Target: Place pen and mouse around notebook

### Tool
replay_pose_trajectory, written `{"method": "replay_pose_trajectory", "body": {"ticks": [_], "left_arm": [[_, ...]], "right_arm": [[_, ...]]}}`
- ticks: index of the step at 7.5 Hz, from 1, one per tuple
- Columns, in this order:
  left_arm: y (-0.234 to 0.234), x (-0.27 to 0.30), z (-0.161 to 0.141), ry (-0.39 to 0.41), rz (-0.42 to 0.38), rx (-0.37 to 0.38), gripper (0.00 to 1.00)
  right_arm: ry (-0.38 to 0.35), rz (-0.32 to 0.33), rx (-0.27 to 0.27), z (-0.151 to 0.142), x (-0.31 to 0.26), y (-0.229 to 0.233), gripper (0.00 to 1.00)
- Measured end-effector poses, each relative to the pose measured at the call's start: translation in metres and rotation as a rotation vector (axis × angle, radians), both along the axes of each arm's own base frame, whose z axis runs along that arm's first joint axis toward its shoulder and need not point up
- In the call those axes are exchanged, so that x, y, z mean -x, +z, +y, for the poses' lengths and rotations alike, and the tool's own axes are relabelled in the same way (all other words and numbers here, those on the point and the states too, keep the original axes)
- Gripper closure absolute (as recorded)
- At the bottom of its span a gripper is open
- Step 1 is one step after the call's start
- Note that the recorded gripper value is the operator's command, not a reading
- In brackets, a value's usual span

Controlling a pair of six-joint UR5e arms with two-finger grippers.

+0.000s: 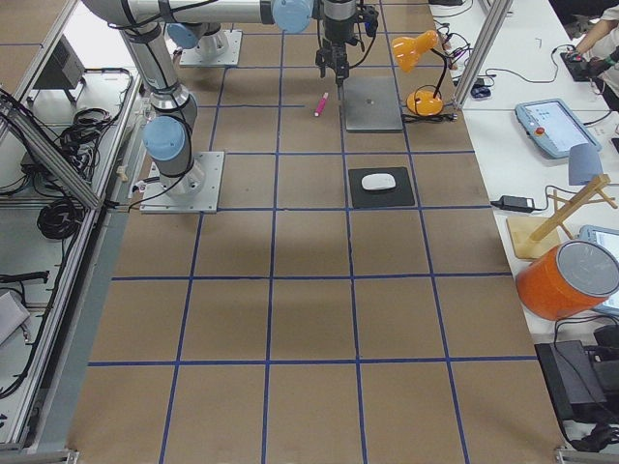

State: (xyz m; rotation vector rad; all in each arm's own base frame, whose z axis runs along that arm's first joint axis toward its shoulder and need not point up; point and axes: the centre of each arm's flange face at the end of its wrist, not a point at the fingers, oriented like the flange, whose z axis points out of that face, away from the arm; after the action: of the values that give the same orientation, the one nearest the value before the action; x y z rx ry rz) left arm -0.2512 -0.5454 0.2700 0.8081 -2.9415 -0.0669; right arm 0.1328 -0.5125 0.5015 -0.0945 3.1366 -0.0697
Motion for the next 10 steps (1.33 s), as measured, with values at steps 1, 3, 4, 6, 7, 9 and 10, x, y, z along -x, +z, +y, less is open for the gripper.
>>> {"method": "replay_pose_trajectory", "body": {"ticks": [1,3,4,6,7,9,10], "left_arm": [[0.026,-0.036,-0.016,-0.111,0.001,-0.011,0.0],[0.085,-0.099,-0.031,-0.32,-0.063,-0.037,0.0],[0.112,-0.12,-0.028,-0.416,-0.114,-0.057,0.0],[0.154,-0.147,-0.009,-0.475,-0.14,-0.069,0.0],[0.168,-0.15,0.004,-0.467,-0.135,-0.07,0.0],[0.178,-0.151,0.017,-0.469,-0.13,-0.074,0.0],[0.182,-0.151,0.02,-0.479,-0.127,-0.073,0.0]], "right_arm": [[0.017,0.008,-0.001,0.0,-0.011,0.002,0.0],[0.052,0.021,-0.009,-0.002,-0.03,-0.004,0.0],[0.049,0.021,-0.017,-0.002,-0.031,-0.009,0.0],[0.012,0.019,-0.009,-0.004,-0.023,-0.011,0.0],[-0.005,0.019,-0.006,-0.006,-0.017,-0.009,0.0],[-0.019,0.024,-0.009,-0.007,-0.011,-0.009,0.0],[-0.021,0.025,-0.01,-0.006,-0.01,-0.009,0.0]]}}
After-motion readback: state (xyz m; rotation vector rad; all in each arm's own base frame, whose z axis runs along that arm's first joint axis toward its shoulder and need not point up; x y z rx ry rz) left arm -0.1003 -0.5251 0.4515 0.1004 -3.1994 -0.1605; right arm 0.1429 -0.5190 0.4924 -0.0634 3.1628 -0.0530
